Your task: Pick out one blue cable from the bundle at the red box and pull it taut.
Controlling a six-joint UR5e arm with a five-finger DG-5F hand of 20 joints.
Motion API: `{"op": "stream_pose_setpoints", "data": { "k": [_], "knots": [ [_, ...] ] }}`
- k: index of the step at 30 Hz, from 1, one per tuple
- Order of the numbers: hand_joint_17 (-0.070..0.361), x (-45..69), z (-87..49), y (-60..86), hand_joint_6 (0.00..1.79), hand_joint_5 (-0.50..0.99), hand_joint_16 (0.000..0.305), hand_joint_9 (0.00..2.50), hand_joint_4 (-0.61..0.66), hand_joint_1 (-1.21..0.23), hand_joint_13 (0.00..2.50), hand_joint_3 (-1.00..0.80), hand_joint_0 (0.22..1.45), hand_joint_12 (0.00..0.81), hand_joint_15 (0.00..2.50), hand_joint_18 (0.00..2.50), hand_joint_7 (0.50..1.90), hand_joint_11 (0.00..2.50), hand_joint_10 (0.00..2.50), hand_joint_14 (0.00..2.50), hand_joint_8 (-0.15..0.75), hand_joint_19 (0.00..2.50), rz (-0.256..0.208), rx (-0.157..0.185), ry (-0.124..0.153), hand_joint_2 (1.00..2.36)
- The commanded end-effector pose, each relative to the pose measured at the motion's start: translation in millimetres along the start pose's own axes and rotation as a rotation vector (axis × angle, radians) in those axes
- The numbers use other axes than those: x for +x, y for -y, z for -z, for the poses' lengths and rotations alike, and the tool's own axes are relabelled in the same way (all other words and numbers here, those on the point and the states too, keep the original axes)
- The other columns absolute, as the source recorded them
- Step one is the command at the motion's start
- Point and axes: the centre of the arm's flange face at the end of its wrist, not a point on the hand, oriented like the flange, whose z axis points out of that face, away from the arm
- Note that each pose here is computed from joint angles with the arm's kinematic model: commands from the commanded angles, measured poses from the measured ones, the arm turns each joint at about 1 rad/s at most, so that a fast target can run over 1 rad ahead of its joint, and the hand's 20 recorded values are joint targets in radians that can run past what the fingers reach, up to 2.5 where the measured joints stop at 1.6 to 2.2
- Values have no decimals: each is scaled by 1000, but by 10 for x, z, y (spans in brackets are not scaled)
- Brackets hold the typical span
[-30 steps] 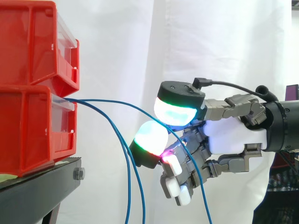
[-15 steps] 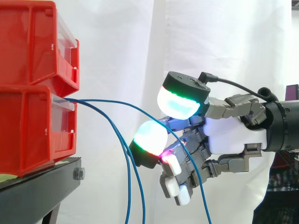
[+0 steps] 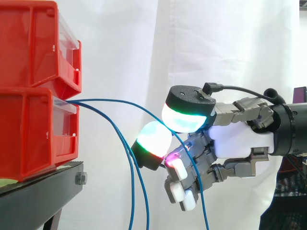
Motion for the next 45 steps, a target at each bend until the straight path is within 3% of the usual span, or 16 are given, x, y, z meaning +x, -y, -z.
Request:
{"op": "stream_pose_setpoints", "data": {
  "k": [1,7,13,21,29,41,45],
  "knots": [
    [130,-1,0,0,945,-122,58,993,-26,-746,867,-174,644,408,613,704,847,746,29,22,308,706,0,-1,0,1018],
    [129,-2,-2,-6,927,-125,57,987,78,-706,861,-354,607,406,620,688,810,739,28,24,299,711,0,-1,0,1011],
    [129,0,1,1,921,-120,57,1018,89,-642,861,-438,602,406,621,689,846,771,29,23,301,712,0,1,0,1005],
    [128,-2,-2,-6,922,-107,57,1072,80,-666,892,-408,608,406,622,718,885,789,30,25,302,710,0,-1,0,1008],
    [132,0,1,1,923,-66,59,1225,52,-774,999,-204,609,412,651,825,983,818,32,25,319,687,0,1,0,1017],
    [129,4,3,2,925,-66,57,1222,40,-767,997,-213,618,410,647,823,991,844,31,26,315,691,-1,2,-5,1018],
    [128,2,63,44,927,-69,57,1211,38,-761,987,-222,621,407,647,812,988,835,33,25,312,696,-18,51,-26,1017]
  ]
}}
